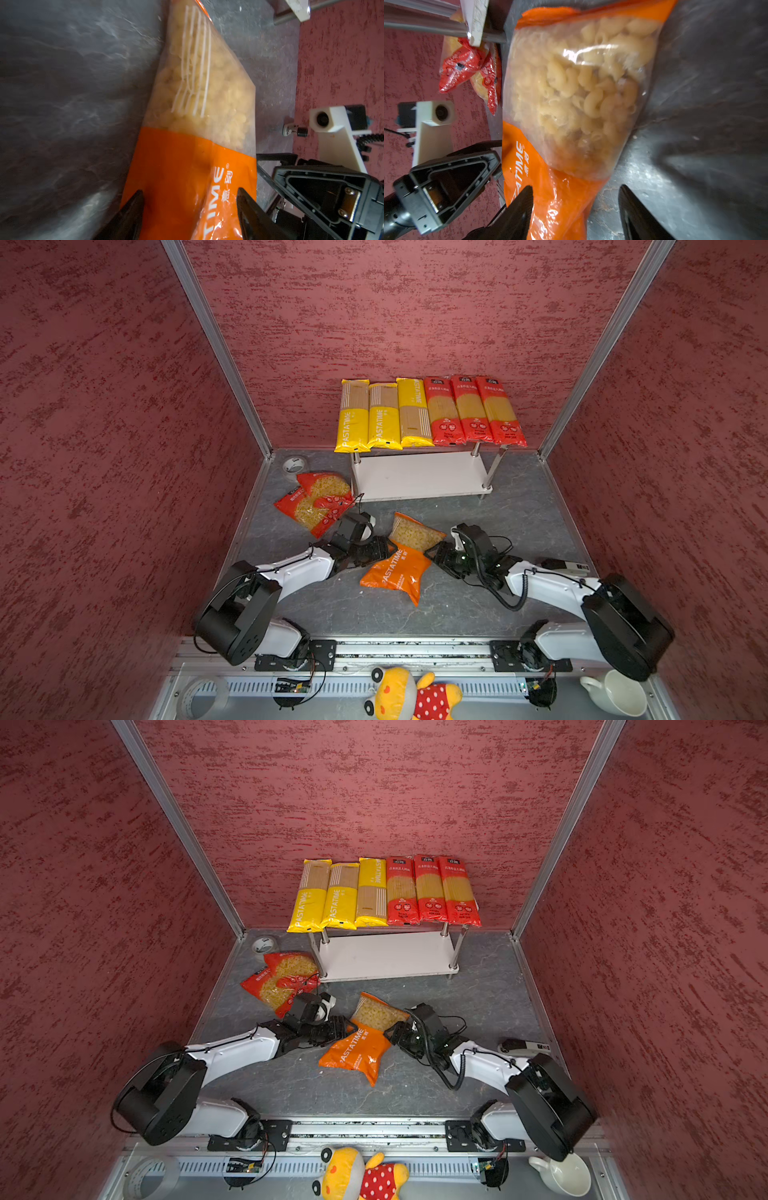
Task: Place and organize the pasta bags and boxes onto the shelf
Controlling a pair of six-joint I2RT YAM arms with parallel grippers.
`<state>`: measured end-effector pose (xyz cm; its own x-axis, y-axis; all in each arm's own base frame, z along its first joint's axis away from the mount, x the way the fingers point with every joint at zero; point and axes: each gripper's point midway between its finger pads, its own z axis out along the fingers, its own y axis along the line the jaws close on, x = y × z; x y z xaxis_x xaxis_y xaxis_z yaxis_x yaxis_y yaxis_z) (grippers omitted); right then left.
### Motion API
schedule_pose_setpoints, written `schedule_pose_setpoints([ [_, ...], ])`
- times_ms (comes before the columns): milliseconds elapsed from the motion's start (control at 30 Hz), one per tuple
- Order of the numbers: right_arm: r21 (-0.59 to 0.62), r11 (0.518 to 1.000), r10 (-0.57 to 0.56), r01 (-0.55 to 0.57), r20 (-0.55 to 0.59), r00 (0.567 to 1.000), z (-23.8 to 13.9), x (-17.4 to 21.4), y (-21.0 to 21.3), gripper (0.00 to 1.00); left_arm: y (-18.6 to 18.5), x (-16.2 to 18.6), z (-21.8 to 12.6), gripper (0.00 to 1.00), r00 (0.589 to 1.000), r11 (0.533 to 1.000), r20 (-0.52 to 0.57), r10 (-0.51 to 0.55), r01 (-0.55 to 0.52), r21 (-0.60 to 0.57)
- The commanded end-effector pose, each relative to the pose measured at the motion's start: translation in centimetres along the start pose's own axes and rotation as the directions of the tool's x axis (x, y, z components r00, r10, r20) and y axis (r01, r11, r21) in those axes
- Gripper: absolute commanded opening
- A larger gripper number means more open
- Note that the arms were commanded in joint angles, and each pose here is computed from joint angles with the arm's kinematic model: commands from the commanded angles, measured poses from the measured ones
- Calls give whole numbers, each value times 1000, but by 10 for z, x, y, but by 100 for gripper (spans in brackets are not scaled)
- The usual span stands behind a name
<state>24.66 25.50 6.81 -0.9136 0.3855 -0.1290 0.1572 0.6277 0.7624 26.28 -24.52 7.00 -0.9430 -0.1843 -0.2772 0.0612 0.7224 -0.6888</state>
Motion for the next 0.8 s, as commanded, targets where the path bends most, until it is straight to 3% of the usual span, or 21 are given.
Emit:
schedule_pose_setpoints([
  [0,-103,994,-23,20,-27,999,13,1,38,65,-18,3,7,65,999,998,-3,45,-45,51],
  [200,-178,983,-55,48,-32,998,23,4,58,41,-25,3,2,54,999,996,28,38,-40,78],
  [367,-160,984,-83,76,-35,996,22,5,55,30,-29,-1,1,37,998,996,38,46,-49,78],
  [533,-172,979,-114,110,-10,993,15,4,59,13,-43,-7,-4,21,997,992,55,60,-65,107],
  [767,-199,966,-158,164,47,986,-3,-2,73,1,-63,-13,-19,15,989,984,97,113,-125,129],
])
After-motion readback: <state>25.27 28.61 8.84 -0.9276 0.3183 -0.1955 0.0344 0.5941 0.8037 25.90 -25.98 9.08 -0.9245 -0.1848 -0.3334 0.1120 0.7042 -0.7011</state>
